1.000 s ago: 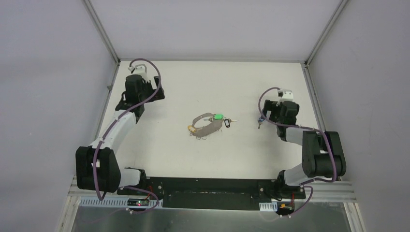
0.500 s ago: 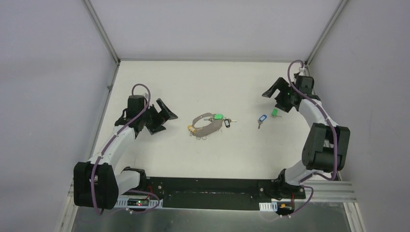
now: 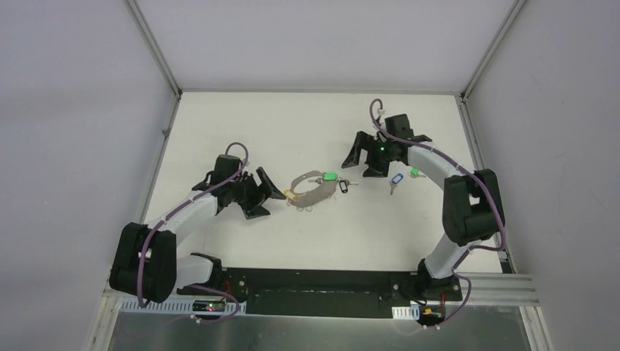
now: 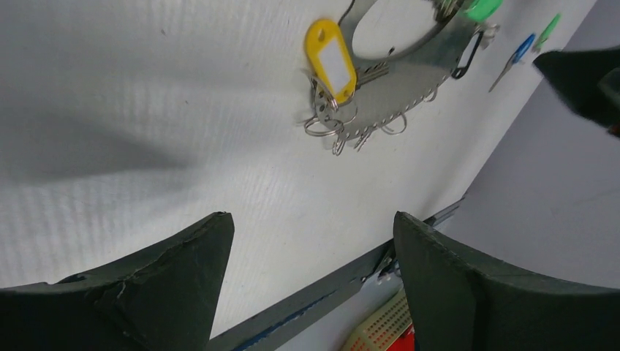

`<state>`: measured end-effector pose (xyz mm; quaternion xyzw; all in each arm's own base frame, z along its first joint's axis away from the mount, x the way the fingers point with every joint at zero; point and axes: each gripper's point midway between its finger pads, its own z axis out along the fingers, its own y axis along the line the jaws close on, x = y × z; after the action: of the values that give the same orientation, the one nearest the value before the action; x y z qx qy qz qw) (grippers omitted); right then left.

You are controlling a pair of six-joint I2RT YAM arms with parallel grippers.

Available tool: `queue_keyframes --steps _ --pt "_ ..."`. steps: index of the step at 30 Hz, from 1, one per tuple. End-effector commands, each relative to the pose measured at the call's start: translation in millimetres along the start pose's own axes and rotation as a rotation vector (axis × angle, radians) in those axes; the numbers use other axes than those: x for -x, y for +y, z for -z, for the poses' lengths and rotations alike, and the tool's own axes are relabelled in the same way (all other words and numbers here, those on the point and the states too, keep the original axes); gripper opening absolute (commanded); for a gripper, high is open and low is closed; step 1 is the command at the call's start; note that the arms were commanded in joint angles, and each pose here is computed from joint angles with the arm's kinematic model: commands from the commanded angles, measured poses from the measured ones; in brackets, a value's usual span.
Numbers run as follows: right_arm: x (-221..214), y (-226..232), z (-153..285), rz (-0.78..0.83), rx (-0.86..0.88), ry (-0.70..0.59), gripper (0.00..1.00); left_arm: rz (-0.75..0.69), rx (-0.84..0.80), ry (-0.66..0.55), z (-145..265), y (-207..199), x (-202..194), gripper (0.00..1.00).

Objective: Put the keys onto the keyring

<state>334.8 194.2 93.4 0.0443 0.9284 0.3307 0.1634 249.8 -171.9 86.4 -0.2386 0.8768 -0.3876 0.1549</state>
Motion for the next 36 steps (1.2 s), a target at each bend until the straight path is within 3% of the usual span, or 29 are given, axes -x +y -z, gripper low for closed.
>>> queue_keyframes --steps 1,8,14,24,28,30,33,36 --pt "17.7 22.1 -21.6 0.159 -0.05 0.021 1.0 -0.034 0.01 0.007 -15.5 -14.1 -12.4 0.82" --pt "11.4 24.0 -78.9 0.267 -0.114 0.176 0.98 -0.049 0.008 0.017 -23.8 -15.3 -24.9 0.83" --pt "-22.8 33.5 -98.2 0.271 -0.043 0.316 0.85 -0.071 -0.018 -0.023 -13.8 -13.8 -28.3 0.83" --pt "-96.3 51.3 -58.4 0.127 0.141 0.397 0.73 -0.082 -0.008 -0.041 -8.9 2.2 -35.0 0.82" --pt "-127.7 59.8 -46.6 0.099 0.227 0.403 0.74 -0.101 -0.009 -0.013 -10.5 2.5 -38.4 0.8" --pt "-138.3 67.9 -40.8 -0.01 0.261 0.414 0.75 -0.112 -0.008 -0.002 -9.6 3.1 -40.3 0.79" --pt "-152.7 74.2 -34.8 -0.053 0.311 0.431 0.75 -0.119 -0.006 -0.001 -7.9 6.0 -42.5 0.78" --pt "-152.5 76.4 -27.1 -0.058 0.31 0.402 0.77 -0.116 -0.005 0.007 -7.6 9.5 -45.7 0.75"
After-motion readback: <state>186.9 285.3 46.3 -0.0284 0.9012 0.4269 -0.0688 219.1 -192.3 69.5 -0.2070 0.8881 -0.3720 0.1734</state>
